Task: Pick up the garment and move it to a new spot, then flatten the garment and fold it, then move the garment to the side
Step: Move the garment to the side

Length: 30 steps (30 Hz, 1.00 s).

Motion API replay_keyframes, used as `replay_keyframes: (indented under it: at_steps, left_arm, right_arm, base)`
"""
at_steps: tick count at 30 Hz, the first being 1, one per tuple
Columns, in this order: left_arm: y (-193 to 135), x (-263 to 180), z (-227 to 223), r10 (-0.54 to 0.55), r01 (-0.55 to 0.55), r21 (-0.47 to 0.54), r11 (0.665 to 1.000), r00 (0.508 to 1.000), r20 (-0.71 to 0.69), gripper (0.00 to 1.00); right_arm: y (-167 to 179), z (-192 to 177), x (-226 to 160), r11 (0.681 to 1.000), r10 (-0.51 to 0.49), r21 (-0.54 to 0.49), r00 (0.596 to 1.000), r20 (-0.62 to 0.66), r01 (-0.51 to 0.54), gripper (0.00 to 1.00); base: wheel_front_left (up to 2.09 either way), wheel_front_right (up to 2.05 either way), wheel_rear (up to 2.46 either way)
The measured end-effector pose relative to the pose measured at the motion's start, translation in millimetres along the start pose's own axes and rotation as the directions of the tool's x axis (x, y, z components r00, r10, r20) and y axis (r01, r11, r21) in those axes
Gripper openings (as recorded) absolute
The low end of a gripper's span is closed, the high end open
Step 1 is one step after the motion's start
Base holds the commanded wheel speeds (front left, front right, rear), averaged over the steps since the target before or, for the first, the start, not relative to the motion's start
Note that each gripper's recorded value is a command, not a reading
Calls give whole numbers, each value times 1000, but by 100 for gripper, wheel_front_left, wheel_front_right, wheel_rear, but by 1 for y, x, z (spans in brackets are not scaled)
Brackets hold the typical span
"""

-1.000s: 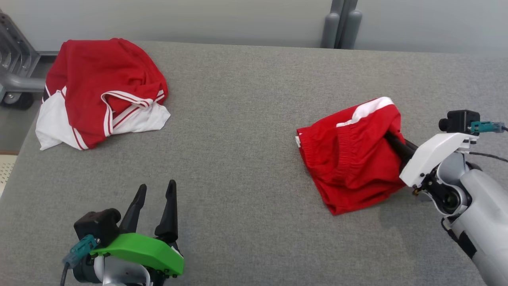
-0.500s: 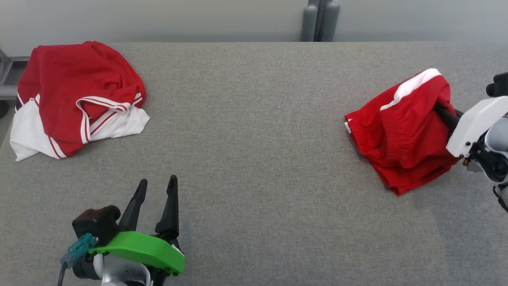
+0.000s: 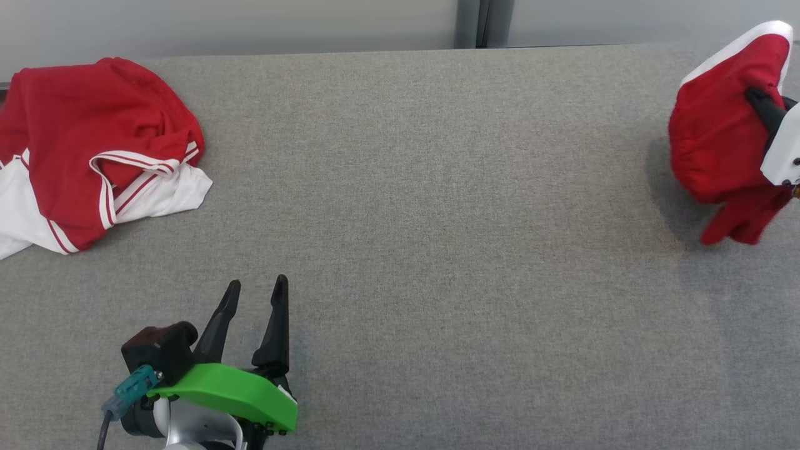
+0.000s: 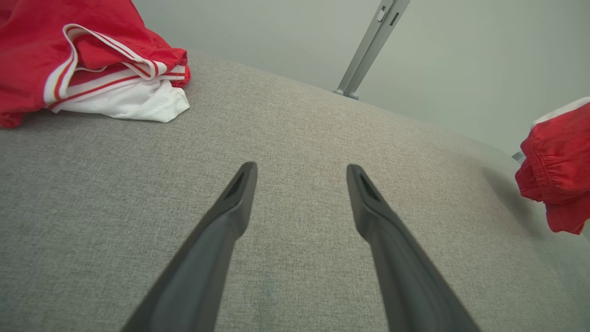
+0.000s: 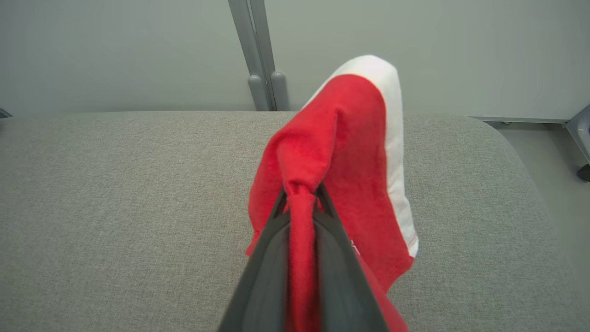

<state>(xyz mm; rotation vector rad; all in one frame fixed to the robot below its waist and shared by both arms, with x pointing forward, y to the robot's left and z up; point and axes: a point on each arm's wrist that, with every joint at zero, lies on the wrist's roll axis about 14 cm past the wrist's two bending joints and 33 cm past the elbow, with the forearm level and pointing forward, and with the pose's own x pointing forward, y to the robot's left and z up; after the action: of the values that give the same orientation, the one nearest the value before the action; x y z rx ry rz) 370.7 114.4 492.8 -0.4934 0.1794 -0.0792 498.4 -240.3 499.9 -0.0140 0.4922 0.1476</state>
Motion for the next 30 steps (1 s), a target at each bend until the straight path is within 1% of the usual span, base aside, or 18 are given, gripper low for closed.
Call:
replay_keyframes:
  at_steps: [7, 14, 23, 26, 30]
  left_arm:
    - [1, 4, -5, 3, -3, 11, 1000, 1000, -20, 100]
    - [7, 9, -2, 18, -18, 29, 999, 1000, -15, 100]
    - [16, 18, 1, 37, -36, 51, 998, 999, -22, 100]
    - [17, 22, 3, 40, -39, 53, 998, 999, -19, 100]
    - [23, 26, 2, 53, -52, 62, 997, 998, -25, 100]
  right_arm:
    - [-1, 5, 6, 1000, 3, -3, 1000, -8, -3, 0]
    - [15, 21, 19, 998, 59, -10, 998, 24, -58, 0]
    - [23, 28, 38, 997, 78, 1, 996, 32, -78, 0]
    - [24, 23, 44, 997, 79, 4, 997, 19, -79, 0]
    - [14, 6, 52, 999, 47, 15, 998, -29, -47, 0]
  base:
    - [0, 0, 0]
    - [0, 0, 0]
    - [0, 0, 0]
    - [0, 0, 0]
    - [0, 0, 0]
